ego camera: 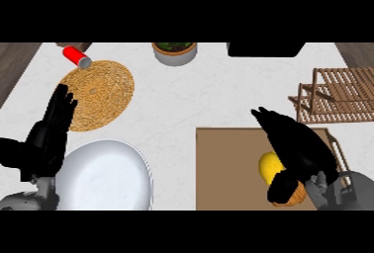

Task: Pick the lemon from the tray and place it in the tiered shelf

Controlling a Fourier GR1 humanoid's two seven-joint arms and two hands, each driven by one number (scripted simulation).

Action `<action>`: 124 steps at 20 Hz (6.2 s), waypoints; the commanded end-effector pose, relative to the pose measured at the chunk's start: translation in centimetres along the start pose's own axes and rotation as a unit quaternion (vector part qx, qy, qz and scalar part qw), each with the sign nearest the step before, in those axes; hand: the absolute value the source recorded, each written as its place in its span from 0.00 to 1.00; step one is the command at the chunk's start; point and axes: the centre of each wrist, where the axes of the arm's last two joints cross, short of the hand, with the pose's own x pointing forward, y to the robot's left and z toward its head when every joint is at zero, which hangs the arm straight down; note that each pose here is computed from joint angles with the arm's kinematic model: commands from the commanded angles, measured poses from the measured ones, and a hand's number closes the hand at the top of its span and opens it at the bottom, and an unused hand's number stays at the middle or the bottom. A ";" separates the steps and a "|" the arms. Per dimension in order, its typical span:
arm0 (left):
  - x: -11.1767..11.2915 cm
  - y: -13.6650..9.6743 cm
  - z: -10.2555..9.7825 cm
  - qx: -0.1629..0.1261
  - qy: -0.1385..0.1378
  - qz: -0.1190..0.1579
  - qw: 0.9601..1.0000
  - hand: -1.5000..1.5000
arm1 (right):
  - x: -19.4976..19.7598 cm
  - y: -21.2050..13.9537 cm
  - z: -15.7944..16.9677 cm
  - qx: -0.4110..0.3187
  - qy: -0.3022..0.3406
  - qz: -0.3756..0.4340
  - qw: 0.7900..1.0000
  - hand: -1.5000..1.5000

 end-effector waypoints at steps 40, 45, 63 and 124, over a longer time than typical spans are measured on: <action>-1.0 -1.2 0.0 0.013 0.004 -0.006 1.000 0.50 | -5.3 10.3 -8.2 0.061 0.073 0.027 0.995 1.00; 0.6 0.1 -1.3 0.004 -0.002 0.002 1.000 0.50 | -5.6 11.8 -8.0 0.048 0.038 0.088 0.994 1.00; -1.0 0.7 0.7 0.016 0.007 0.001 1.000 0.50 | -25.0 8.1 2.9 -0.061 -0.041 -0.090 0.993 1.00; -1.2 -1.4 0.0 -0.008 0.001 -0.004 1.000 0.50 | -31.5 -8.2 -9.1 -0.353 0.030 -0.376 0.856 0.00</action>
